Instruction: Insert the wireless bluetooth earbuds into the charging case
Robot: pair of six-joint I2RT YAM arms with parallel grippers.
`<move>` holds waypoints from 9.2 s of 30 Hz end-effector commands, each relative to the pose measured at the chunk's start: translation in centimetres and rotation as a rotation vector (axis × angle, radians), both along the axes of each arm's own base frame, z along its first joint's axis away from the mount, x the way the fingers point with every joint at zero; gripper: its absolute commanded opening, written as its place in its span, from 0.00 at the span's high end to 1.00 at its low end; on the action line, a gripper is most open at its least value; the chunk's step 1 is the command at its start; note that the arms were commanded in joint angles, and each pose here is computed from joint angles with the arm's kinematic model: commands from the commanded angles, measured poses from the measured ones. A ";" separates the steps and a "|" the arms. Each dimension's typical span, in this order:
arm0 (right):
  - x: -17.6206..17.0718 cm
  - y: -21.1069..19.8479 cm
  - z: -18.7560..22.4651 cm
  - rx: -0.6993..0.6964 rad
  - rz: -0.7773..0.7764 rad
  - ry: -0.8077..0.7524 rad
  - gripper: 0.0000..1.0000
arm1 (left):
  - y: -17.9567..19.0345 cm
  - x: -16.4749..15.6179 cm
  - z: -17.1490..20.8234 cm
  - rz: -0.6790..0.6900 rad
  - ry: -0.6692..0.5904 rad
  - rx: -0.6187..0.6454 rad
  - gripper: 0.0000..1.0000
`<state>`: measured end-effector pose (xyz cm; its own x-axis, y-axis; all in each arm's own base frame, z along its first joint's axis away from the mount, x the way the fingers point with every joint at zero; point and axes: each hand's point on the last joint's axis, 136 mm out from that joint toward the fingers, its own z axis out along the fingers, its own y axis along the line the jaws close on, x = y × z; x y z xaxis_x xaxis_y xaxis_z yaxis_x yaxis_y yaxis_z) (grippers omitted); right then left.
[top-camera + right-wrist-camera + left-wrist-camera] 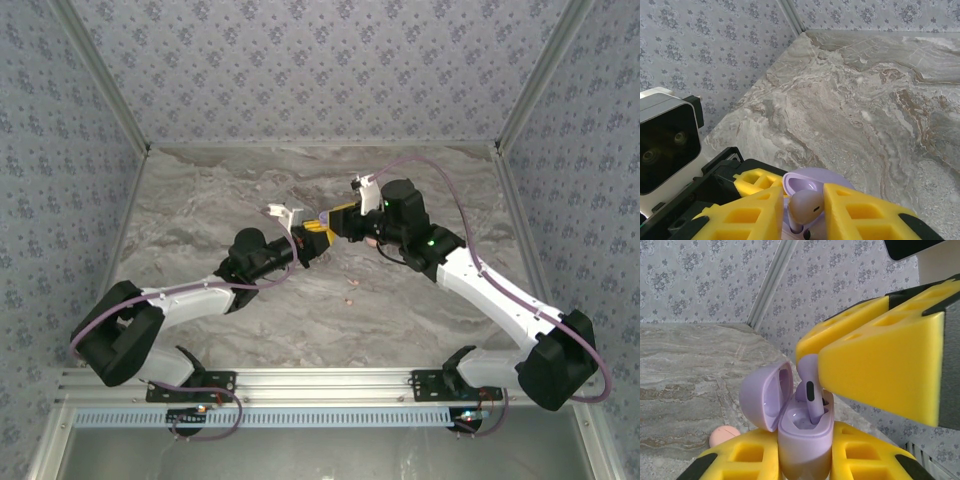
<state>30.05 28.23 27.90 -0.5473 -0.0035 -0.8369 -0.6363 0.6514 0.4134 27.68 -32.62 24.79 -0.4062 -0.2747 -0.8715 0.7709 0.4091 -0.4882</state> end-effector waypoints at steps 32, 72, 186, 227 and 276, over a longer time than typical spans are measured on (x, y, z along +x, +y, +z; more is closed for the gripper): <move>-2.0 -1.5 1.9 -0.080 0.003 -0.027 0.65 | 0.1 -1.3 1.9 -0.014 -0.183 0.118 0.80; 1.4 -4.1 -4.8 -0.038 -0.020 0.388 0.76 | -2.0 -4.3 0.0 -0.256 -0.288 0.266 0.81; -0.5 -12.0 -10.4 -0.305 -0.290 0.386 0.68 | 3.0 22.9 -19.2 0.241 0.750 0.655 0.35; 9.3 -13.2 -22.4 -0.749 -0.359 0.565 0.19 | 11.4 3.2 -8.9 0.357 0.638 0.631 0.31; 5.0 -2.3 -26.4 -0.934 0.181 0.454 0.40 | 11.9 2.4 -10.0 0.362 0.664 0.642 0.30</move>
<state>35.73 26.18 2.20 -0.7434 -0.6307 -0.2224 -0.6483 0.7613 0.0082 30.02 -20.79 13.66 -0.8657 -0.0141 -0.5003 0.1977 0.9086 -0.3678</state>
